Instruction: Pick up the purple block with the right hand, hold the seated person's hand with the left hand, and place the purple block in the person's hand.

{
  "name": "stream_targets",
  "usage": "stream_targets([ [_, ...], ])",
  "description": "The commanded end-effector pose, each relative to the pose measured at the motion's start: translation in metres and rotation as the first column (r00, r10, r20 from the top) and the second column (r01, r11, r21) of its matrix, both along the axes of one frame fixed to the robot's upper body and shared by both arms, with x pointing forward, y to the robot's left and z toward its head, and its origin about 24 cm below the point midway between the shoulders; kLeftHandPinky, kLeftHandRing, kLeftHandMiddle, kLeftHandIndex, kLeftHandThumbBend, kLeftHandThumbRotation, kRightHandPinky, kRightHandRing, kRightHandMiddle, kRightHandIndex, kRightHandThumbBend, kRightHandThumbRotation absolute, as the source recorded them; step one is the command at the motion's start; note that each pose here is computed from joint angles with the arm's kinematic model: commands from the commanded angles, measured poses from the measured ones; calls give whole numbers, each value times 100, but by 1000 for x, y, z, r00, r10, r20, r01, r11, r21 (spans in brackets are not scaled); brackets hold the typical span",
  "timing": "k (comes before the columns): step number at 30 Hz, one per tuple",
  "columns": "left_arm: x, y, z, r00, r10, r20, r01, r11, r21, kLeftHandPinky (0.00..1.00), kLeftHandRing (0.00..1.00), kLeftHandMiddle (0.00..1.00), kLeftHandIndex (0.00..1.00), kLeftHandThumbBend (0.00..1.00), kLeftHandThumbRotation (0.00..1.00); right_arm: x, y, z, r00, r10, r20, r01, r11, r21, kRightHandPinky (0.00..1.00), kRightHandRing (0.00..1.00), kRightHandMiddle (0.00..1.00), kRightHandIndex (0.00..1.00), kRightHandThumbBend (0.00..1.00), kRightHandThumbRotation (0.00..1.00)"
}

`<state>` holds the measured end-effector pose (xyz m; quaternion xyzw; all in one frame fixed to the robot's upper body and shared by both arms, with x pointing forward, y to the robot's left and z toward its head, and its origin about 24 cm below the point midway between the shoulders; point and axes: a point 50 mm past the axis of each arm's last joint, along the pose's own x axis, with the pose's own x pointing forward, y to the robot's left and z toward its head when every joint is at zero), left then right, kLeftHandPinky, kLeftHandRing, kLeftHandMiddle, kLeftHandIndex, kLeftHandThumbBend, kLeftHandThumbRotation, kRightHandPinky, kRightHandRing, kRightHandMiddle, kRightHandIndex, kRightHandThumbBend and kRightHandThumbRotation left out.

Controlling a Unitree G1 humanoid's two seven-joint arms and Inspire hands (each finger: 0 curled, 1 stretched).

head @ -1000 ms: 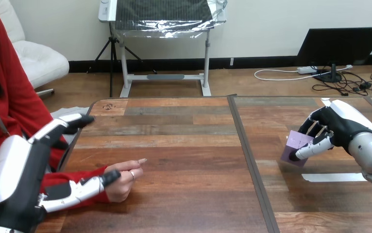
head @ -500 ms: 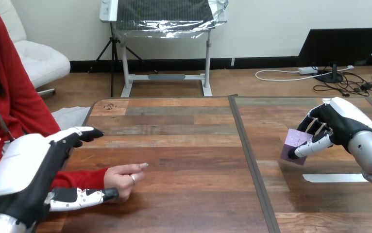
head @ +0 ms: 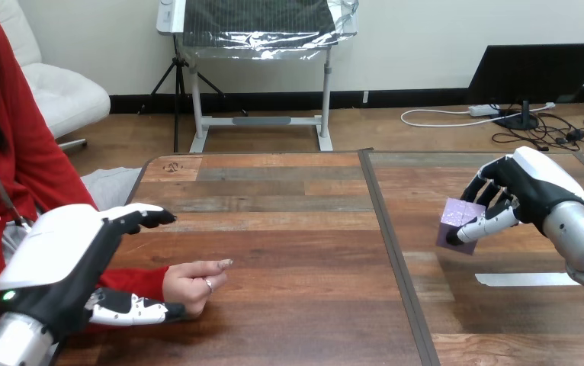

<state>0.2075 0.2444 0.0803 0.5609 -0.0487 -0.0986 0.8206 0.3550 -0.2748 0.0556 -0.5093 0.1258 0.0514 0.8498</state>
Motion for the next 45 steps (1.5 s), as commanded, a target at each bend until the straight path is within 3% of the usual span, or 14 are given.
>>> stream_targets([
  [1, 17, -2, 12, 999, -39, 22, 38, 998, 51, 69, 76, 77, 76, 100, 24, 15, 3, 35, 989, 21, 145, -25, 999, 31, 34, 39, 45, 47, 84, 0],
  [11, 29, -2, 9, 999, -45, -18, 47, 994, 101, 70, 76, 77, 76, 100, 23, 17, 4, 38, 988, 16, 151, -24, 998, 51, 40, 43, 47, 48, 84, 0],
  [25, 46, 0, 1, 995, -12, -97, 30, 982, 185, 71, 79, 80, 79, 100, 20, 18, 6, 41, 986, 27, 163, -35, 998, 43, 39, 42, 46, 47, 84, 0],
  [45, 72, 1, -13, 980, 8, -197, 50, 956, 289, 75, 81, 82, 81, 100, 17, 19, 5, 43, 987, 19, 158, -28, 998, 53, 37, 41, 45, 48, 83, 0],
])
